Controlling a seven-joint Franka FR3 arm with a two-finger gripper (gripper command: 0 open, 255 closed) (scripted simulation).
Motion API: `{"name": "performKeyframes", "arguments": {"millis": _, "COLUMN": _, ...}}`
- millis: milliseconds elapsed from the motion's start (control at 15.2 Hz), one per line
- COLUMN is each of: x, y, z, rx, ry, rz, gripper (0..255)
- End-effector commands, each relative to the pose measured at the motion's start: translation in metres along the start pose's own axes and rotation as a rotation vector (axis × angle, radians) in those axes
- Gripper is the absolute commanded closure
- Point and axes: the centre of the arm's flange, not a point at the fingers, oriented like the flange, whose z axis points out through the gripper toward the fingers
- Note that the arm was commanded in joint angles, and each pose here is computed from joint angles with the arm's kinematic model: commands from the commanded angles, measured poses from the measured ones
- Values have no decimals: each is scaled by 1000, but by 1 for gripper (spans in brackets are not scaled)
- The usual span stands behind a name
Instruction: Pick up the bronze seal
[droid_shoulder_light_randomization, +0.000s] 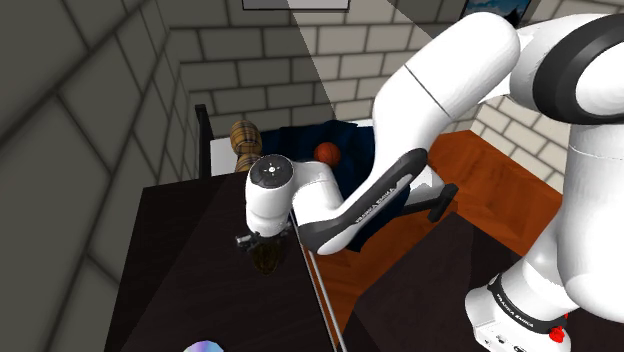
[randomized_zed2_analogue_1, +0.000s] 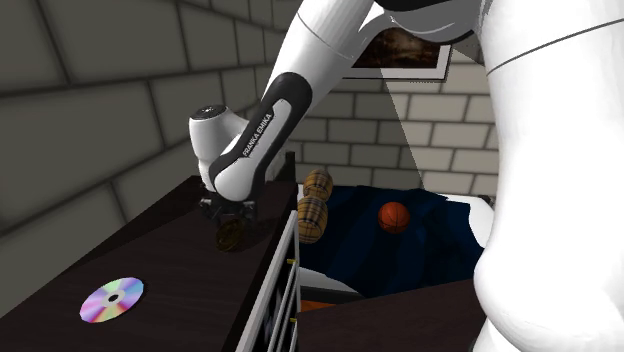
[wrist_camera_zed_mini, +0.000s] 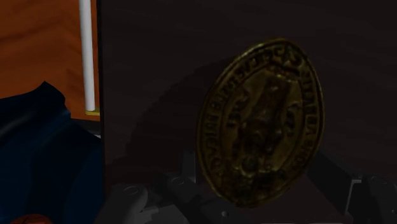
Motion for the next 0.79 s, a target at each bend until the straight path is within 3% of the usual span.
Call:
{"name": "performKeyframes", "arguments": {"millis": 0, "x": 2, "y": -1, "z": -9, "rx": 0, "ry": 0, "rz": 0, "gripper": 255}}
{"name": "performKeyframes", "arguments": {"millis": 726, "x": 13, "y": -3, "z": -56, "rx": 0, "ry": 0, "rz": 0, "gripper": 255}}
